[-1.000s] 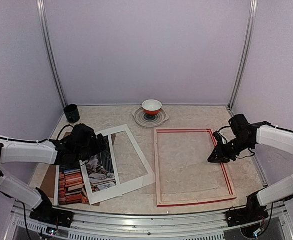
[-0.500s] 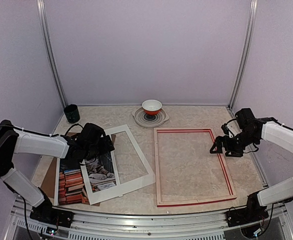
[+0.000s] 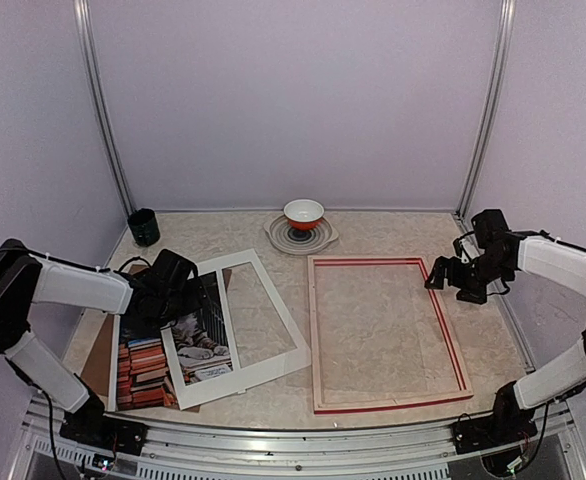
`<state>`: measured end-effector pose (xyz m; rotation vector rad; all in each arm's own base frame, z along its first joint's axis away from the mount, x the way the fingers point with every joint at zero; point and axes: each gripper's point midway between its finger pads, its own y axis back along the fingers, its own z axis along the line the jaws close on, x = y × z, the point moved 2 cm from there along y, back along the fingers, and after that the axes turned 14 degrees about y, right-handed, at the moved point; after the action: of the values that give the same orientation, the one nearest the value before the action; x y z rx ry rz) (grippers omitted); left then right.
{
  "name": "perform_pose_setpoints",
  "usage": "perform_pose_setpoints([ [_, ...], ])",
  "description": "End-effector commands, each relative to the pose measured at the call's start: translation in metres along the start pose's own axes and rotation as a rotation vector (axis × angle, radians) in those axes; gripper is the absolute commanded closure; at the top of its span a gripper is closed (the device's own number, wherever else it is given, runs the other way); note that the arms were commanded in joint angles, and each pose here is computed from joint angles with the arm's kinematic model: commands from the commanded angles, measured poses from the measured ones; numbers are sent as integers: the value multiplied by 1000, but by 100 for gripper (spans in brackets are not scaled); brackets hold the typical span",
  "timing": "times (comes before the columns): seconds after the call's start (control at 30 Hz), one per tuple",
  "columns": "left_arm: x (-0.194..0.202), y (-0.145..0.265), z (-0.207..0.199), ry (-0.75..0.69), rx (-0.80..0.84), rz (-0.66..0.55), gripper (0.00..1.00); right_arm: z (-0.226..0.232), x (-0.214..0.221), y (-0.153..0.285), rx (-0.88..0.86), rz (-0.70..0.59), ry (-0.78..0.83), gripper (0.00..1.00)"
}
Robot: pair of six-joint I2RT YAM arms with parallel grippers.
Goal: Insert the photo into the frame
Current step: Pick up the glass panel from the frame body.
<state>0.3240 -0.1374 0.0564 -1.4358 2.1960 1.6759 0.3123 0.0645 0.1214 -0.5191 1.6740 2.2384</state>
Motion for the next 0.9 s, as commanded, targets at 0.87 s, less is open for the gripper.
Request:
perform_pose_setpoints([
  [0.87,-52,1,88,119,-294,-105,1,-4,-2,-55,-116,-4,-140,1],
])
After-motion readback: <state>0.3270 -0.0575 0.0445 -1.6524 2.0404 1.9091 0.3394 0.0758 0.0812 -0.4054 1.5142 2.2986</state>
